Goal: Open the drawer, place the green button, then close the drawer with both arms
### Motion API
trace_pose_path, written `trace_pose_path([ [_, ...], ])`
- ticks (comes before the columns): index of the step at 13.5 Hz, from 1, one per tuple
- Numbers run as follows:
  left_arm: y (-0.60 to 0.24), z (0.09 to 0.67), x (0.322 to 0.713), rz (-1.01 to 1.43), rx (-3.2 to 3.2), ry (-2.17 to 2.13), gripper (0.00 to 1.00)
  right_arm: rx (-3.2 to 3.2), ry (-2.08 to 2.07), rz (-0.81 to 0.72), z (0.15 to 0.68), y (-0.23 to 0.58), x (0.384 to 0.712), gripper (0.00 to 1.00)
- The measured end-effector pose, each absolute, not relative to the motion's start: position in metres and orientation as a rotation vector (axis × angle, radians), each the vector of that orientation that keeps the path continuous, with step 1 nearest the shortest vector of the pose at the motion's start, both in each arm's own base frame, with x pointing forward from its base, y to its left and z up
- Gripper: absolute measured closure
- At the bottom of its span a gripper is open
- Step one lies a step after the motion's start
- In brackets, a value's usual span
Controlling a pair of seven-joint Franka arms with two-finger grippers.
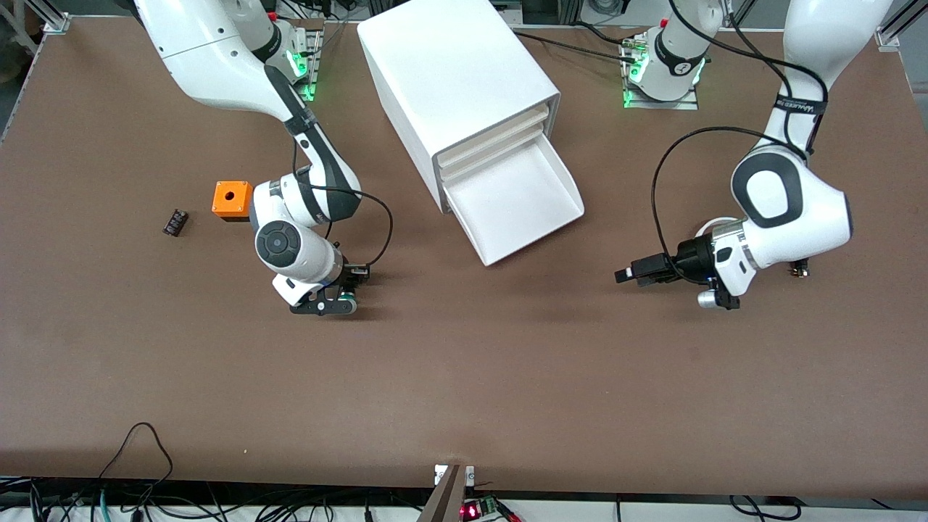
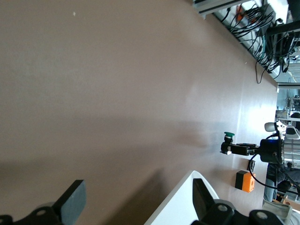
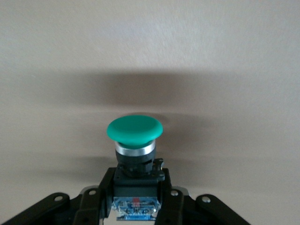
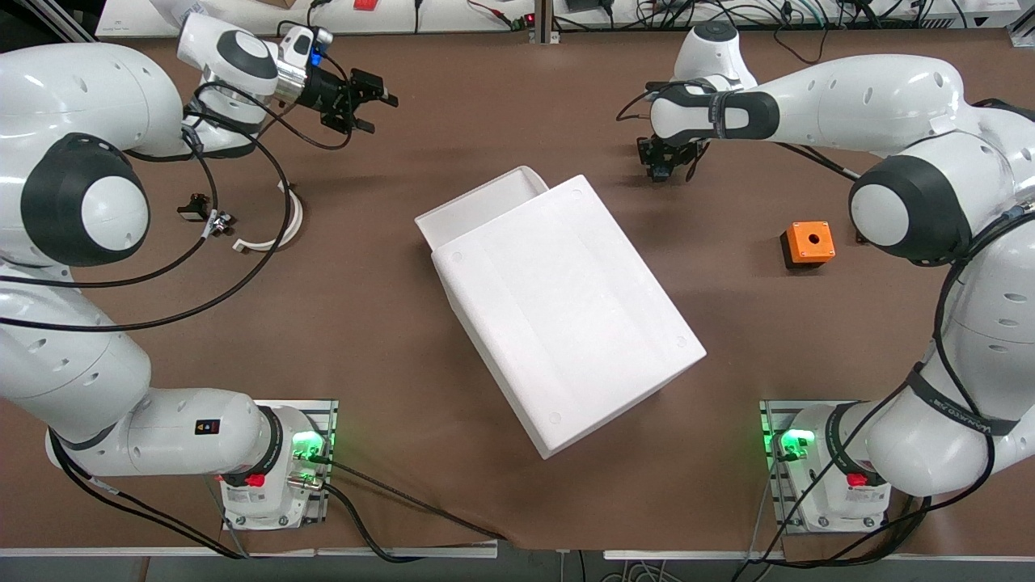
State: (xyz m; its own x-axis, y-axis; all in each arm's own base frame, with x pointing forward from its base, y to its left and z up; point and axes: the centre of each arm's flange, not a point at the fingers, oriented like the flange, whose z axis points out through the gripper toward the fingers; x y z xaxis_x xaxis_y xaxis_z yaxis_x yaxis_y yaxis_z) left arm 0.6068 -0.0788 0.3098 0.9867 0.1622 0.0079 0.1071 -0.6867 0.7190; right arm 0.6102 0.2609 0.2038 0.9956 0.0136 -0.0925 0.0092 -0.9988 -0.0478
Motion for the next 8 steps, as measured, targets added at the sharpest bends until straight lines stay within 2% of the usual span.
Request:
trace_pose_path([
  [4, -0.028, 0.366, 0.611, 0.183, 2.569, -0.041, 0.00, -3.113, -0.121, 0.076, 0.246, 0.259, 0.619, 0.59],
  [8, 0.011, 0.435, 0.620, 0.141, 2.757, -0.289, 0.00, -3.093, -0.434, 0.014, 0.319, 0.262, 0.637, 0.59],
])
